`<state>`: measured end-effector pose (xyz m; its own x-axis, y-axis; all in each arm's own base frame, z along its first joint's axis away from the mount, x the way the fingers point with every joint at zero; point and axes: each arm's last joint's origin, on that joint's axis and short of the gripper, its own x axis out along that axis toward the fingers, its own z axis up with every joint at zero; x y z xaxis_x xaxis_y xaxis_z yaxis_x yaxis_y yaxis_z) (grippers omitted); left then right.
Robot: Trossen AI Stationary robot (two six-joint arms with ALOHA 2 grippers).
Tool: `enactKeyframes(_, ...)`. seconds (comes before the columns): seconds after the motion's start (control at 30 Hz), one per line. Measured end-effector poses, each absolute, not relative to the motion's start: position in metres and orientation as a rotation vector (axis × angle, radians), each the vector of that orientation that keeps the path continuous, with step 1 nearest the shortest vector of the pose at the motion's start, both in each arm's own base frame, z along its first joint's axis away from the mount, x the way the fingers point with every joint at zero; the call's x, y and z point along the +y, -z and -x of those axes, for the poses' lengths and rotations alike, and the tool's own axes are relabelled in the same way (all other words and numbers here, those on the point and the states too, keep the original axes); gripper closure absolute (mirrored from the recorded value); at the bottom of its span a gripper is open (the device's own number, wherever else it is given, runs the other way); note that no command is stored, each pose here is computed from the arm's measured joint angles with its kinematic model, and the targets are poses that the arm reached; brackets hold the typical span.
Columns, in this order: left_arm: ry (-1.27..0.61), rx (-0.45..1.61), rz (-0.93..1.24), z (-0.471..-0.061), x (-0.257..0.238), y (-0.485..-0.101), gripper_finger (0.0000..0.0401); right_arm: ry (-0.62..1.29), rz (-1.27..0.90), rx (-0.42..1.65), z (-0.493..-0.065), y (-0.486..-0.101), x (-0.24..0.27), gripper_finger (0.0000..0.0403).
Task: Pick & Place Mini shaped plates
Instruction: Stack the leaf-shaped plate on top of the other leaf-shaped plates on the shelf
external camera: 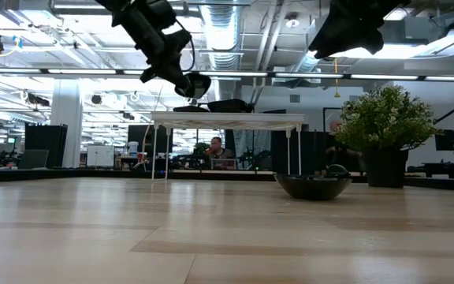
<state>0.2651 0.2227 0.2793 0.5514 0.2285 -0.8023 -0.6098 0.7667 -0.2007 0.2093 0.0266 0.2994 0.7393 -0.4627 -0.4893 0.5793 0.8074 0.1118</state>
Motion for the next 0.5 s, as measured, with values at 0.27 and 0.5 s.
enactKeyframes(0.27,-0.523,0.905,0.49,-0.258,0.236,-0.282,0.0398,0.571,-0.244,0.468,-0.209,-0.299,0.028,0.0294)
enactKeyframes(0.5,-0.513,0.919,0.504,-0.26,0.24,-0.275,0.0398,0.584,-0.247,0.467,-0.21,-0.299,0.024,0.0294)
